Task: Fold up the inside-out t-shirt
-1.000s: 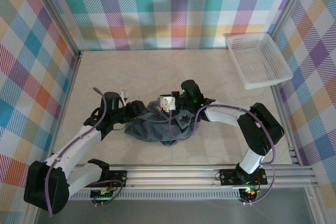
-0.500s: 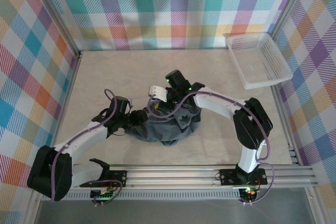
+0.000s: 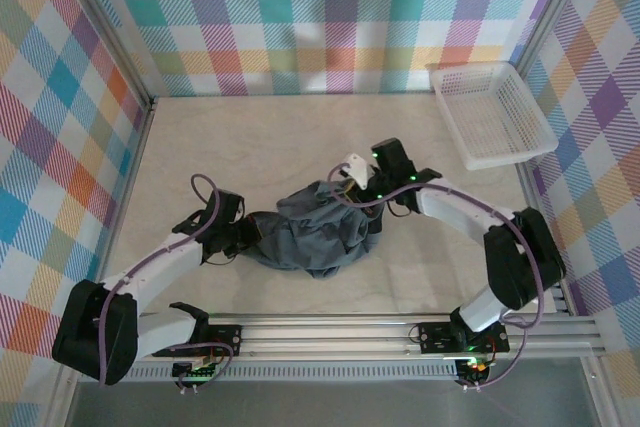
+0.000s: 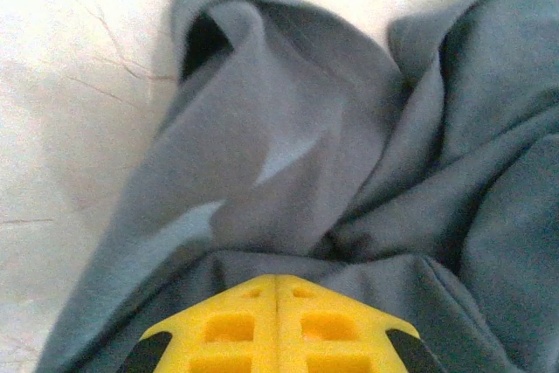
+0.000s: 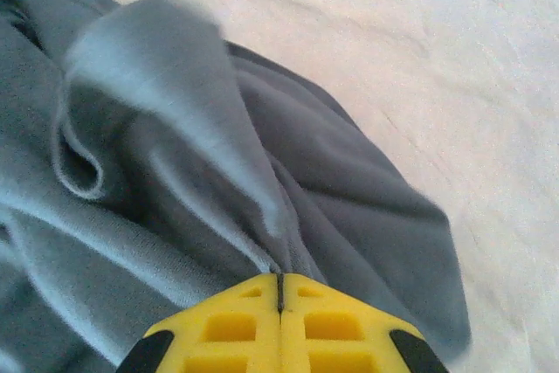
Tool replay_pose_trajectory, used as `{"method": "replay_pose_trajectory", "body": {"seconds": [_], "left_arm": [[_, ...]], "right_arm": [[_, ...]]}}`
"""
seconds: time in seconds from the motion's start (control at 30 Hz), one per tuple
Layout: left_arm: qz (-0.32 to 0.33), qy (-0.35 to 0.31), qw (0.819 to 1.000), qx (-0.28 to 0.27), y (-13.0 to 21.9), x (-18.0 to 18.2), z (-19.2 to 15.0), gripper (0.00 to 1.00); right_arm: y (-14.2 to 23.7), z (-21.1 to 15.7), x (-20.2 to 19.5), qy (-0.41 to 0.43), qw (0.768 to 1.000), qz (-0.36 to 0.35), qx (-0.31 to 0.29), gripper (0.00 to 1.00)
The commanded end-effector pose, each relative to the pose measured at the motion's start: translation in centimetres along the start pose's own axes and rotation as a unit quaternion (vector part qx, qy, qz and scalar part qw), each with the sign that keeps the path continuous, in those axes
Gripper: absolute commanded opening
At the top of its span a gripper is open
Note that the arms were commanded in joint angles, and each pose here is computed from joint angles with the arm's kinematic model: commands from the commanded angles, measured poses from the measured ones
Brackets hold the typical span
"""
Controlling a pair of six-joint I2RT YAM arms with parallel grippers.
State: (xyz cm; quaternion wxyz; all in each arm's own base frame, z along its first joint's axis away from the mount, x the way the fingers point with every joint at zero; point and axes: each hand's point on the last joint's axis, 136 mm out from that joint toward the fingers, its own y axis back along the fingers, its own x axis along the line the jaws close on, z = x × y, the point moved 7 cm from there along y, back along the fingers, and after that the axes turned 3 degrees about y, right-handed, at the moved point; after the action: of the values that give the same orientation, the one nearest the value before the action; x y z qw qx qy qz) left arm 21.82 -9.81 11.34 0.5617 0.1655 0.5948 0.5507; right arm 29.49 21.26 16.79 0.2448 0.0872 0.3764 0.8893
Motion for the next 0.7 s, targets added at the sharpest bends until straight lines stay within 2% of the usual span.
{"method": "replay_pose_trajectory", "body": {"seconds": [0.0,0.03,0.1,0.17,0.3,0.37,0.5,0.67], "left_arm": [[-0.053,-0.018,0.998,0.017,-0.7,-0.7,-0.4,0.0],[-0.07,-0.023,0.997,0.023,-0.8,-1.1,-0.5,0.0],[-0.085,-0.032,0.996,0.02,-0.7,-1.8,-0.5,0.1],[-0.084,-0.039,0.996,0.009,-0.3,-2.0,-0.3,0.17],[-0.101,-0.057,0.993,-0.019,1.2,-2.6,0.0,0.19],[-0.127,-0.071,0.989,-0.03,2.0,-3.3,0.0,0.19],[-0.145,-0.088,0.985,-0.039,2.8,-4.4,0.1,0.21],[-0.137,-0.092,0.986,-0.031,2.7,-4.2,-0.4,0.24]], "right_arm": [[-0.4,-1.0,1.8,-0.059,0.997,0.044,-0.022,0.06],[-0.3,-1.2,2.1,-0.064,0.996,0.055,-0.029,0.12],[0.2,-0.9,2.4,-0.068,0.995,0.059,-0.046,0.19],[1.5,0.2,2.5,-0.056,0.995,0.057,-0.067,0.31],[3.9,3.6,2.1,-0.041,0.993,0.048,-0.104,0.34],[4.1,5.4,2.0,-0.057,0.99,0.083,-0.1,0.35],[2.4,7.5,-0.2,-0.162,0.98,0.104,-0.048,0.36],[0.0,7.2,-0.7,-0.185,0.975,0.126,0.008,0.33]]}}
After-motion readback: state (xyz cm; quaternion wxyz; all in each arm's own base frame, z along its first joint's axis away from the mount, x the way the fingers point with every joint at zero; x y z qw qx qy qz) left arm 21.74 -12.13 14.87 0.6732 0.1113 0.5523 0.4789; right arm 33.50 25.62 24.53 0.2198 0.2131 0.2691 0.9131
